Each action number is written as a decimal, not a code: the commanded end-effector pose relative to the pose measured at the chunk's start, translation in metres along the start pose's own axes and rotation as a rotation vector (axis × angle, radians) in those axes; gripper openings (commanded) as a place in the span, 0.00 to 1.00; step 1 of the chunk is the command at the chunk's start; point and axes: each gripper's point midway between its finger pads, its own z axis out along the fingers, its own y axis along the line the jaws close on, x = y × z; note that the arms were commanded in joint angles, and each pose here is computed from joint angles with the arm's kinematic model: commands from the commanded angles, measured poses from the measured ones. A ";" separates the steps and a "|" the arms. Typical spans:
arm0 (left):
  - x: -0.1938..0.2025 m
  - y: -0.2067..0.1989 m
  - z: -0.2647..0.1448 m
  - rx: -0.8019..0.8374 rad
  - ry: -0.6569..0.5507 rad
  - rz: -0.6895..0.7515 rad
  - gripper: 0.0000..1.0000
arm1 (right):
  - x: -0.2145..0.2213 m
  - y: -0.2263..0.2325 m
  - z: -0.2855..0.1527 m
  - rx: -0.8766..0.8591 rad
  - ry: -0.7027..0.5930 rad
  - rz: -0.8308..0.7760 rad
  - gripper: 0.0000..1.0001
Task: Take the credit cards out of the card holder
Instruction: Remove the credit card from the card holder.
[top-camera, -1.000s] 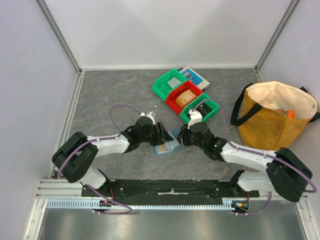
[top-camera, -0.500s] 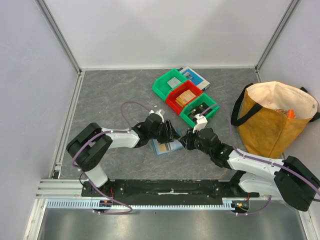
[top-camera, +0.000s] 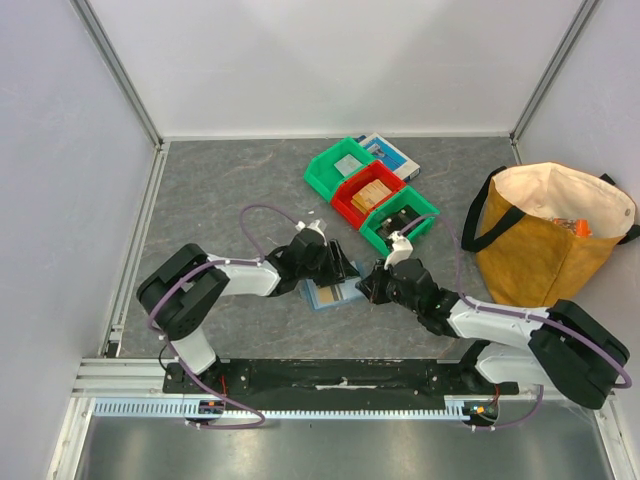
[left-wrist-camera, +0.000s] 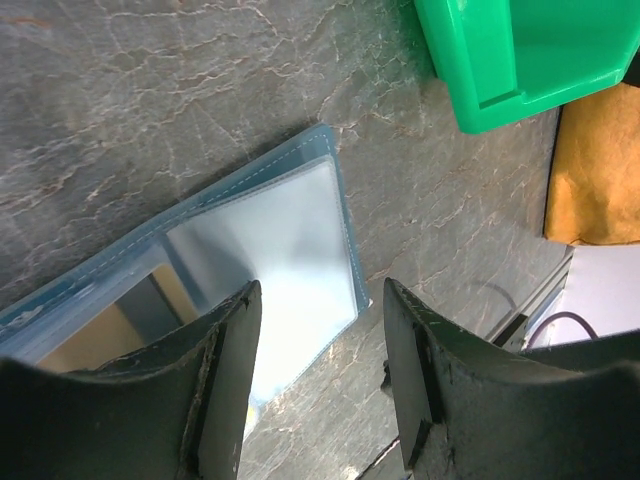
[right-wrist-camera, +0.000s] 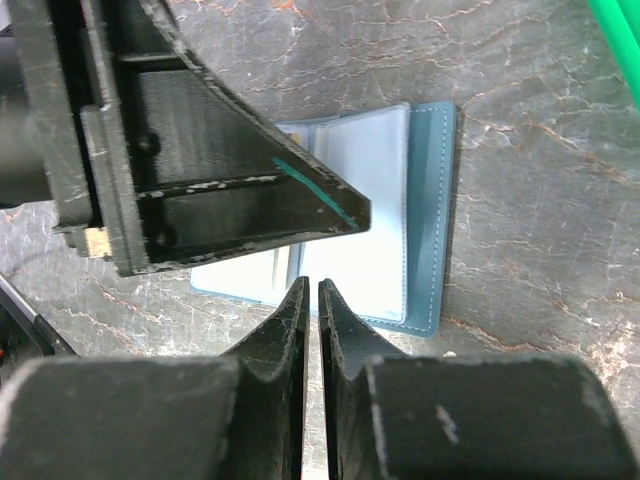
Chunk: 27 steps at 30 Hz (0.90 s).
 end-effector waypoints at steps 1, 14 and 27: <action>-0.015 -0.005 -0.008 0.013 -0.079 -0.027 0.58 | -0.009 -0.006 0.003 0.010 -0.054 0.063 0.11; -0.016 -0.014 -0.018 0.058 -0.087 -0.019 0.58 | 0.006 -0.027 0.024 0.019 -0.028 0.245 0.01; -0.018 0.018 -0.072 -0.077 -0.184 0.019 0.69 | 0.041 -0.045 0.020 0.100 0.105 0.315 0.00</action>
